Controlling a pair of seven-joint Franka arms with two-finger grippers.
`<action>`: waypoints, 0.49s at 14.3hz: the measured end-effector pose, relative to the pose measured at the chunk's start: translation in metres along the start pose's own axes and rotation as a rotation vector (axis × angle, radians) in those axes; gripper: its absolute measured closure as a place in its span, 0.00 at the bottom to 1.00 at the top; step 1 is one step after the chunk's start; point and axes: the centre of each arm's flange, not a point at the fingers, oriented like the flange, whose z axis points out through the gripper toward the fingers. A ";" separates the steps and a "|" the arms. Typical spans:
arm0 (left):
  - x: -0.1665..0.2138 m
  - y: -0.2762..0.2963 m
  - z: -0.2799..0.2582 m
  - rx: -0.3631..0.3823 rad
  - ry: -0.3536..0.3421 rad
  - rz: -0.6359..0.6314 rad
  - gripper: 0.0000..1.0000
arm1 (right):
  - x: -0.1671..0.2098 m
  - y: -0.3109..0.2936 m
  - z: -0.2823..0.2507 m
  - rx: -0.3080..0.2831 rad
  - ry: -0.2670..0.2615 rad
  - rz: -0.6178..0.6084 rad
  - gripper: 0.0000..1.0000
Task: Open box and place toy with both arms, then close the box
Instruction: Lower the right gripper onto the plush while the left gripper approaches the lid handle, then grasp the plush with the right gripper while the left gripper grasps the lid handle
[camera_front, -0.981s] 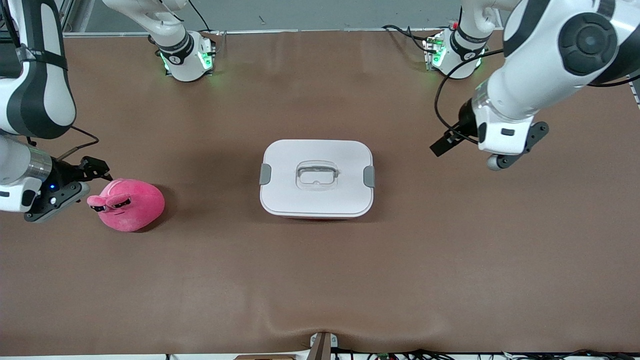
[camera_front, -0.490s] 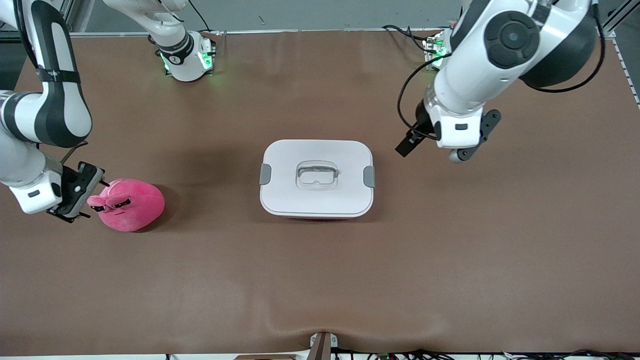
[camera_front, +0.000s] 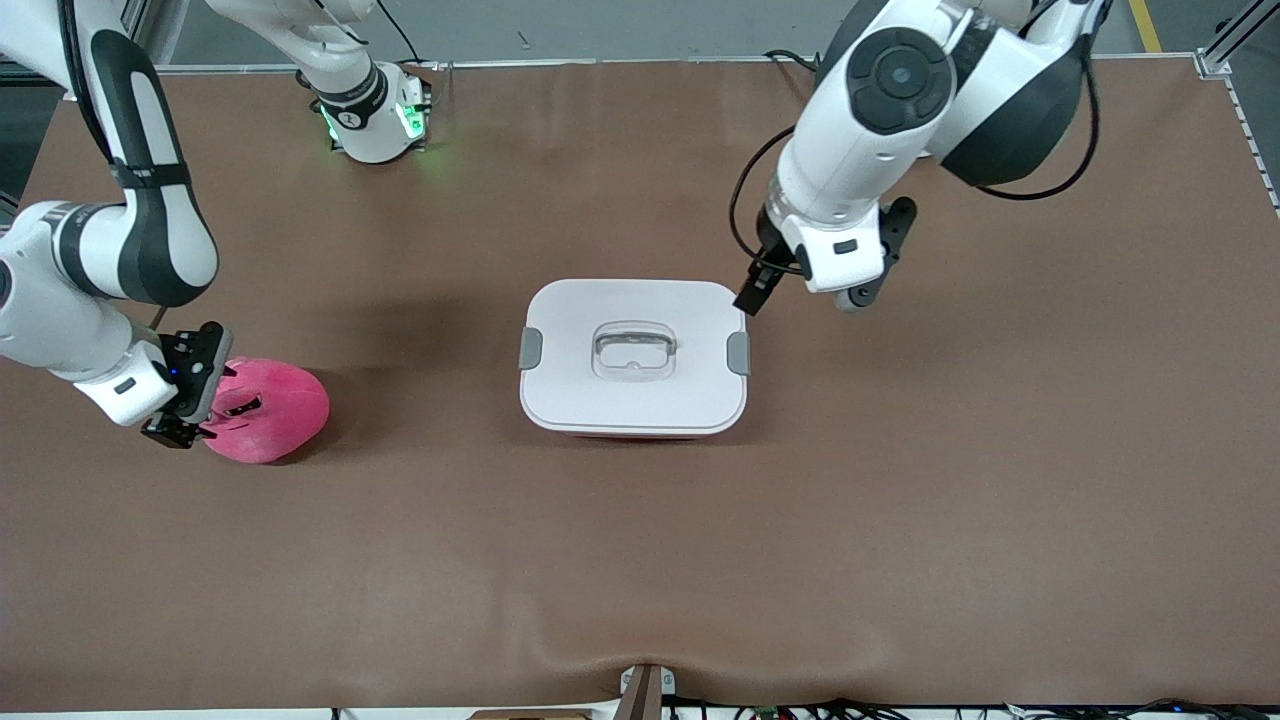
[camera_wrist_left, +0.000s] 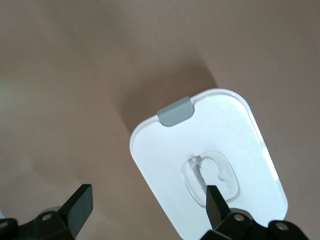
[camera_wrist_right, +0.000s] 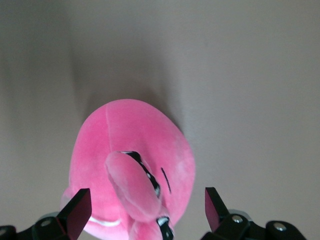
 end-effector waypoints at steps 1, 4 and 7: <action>-0.006 0.003 0.005 -0.004 -0.001 -0.025 0.00 | 0.000 0.000 0.006 0.009 0.000 -0.003 0.00; -0.023 0.011 0.020 -0.013 -0.004 -0.103 0.00 | 0.001 0.000 0.017 0.020 0.000 -0.005 0.00; -0.040 0.016 0.032 -0.031 -0.010 -0.159 0.00 | 0.004 0.002 0.018 0.005 -0.001 -0.011 0.19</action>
